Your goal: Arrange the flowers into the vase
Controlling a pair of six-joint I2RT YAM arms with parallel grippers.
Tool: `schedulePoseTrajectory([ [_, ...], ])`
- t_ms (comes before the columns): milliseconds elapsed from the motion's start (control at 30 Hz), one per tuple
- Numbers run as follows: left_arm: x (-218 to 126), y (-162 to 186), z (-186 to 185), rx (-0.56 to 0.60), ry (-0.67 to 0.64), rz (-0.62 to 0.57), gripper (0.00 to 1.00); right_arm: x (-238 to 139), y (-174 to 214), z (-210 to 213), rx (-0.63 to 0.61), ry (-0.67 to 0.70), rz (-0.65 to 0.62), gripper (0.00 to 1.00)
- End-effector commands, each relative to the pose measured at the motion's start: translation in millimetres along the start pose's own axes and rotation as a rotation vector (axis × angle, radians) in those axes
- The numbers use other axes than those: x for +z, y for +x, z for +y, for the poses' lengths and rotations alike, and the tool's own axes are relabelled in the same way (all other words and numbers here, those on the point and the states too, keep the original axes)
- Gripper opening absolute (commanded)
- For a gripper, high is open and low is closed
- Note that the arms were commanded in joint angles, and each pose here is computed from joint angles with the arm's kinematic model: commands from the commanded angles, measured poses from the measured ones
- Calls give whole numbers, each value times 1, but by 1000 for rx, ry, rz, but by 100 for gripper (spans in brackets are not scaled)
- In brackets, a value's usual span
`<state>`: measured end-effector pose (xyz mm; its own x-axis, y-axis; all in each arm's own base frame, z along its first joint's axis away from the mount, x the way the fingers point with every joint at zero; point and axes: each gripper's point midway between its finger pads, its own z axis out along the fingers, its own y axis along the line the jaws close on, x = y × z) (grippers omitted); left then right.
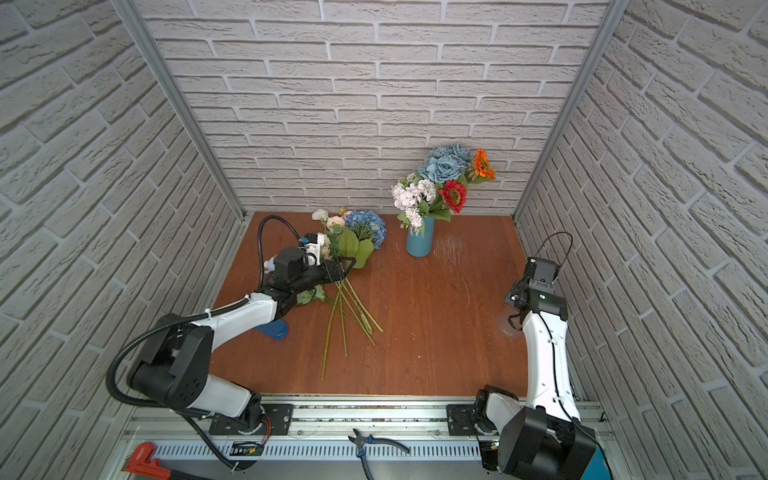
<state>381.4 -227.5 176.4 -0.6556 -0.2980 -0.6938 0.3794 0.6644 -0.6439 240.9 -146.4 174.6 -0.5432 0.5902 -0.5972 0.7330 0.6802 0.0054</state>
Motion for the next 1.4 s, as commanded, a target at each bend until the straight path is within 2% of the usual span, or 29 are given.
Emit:
schedulePoseTrajectory([
  [0,0,-8,-3,7,32,-36,98,-3,-4,8,-12,-50,-3,41],
  [133,0,-11,-4,0,36,-42,98,-8,-4,20,-20,-117,13,32],
  [500,-5,-16,-10,-11,44,-49,98,-39,2,64,-86,-312,20,18],
  [733,-10,-19,-13,-4,38,-57,98,-74,7,104,-210,-397,13,18],
  [967,-17,-19,-12,10,18,-70,98,-95,33,159,-349,-477,34,18],
  [1167,-35,-25,6,6,-61,-117,98,-118,56,215,-507,-529,6,18],
  [1367,-64,-31,32,-48,-128,-176,98,-143,70,266,-662,-543,-98,19],
])
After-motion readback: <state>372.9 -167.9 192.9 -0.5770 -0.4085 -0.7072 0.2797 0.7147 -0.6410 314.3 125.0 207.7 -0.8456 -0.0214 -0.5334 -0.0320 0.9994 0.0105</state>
